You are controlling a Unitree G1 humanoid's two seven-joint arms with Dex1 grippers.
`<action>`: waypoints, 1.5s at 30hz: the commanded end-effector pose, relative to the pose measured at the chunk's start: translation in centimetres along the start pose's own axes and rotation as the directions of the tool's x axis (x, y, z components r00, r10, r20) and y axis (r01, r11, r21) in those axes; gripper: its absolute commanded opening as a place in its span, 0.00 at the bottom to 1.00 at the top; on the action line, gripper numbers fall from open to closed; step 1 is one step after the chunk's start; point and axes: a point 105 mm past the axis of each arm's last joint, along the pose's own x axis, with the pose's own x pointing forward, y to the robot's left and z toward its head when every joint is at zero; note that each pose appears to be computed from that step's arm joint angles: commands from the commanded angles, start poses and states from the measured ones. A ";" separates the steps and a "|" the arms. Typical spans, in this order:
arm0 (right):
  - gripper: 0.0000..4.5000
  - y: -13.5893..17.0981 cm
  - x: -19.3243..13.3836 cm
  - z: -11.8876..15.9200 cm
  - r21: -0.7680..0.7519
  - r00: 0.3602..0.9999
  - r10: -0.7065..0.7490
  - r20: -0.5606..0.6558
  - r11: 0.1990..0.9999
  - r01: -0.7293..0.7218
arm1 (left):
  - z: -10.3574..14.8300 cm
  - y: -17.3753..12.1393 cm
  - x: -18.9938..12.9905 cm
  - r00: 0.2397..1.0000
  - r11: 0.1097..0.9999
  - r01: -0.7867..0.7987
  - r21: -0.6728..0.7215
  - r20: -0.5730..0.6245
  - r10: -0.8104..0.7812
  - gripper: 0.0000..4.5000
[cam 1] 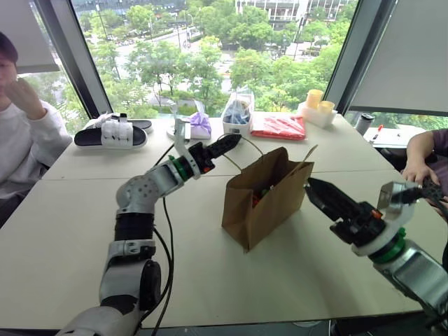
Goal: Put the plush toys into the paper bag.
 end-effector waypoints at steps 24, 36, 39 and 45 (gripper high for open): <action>0.01 -3.3 4.1 -4.4 -0.171 0.966 -0.055 -0.253 0.985 0.011 | -8.4 -2.9 -3.9 0.912 0.884 0.288 0.369 -0.386 -0.136 1.00; 0.01 -3.4 5.9 -4.2 -0.173 0.978 -0.058 -0.201 0.985 0.023 | -11.7 -3.7 -1.0 0.858 0.749 0.408 0.523 -0.500 -0.118 1.00; 0.01 -3.1 6.0 -4.2 -0.172 0.978 -0.047 -0.202 0.985 0.012 | -12.1 -3.2 -0.3 0.874 0.752 0.363 0.551 -0.482 -0.068 1.00; 0.01 -2.6 5.9 -4.2 -0.166 0.979 -0.028 -0.203 0.986 -0.006 | -12.5 -2.1 0.8 0.896 0.739 0.290 0.608 -0.444 0.013 1.00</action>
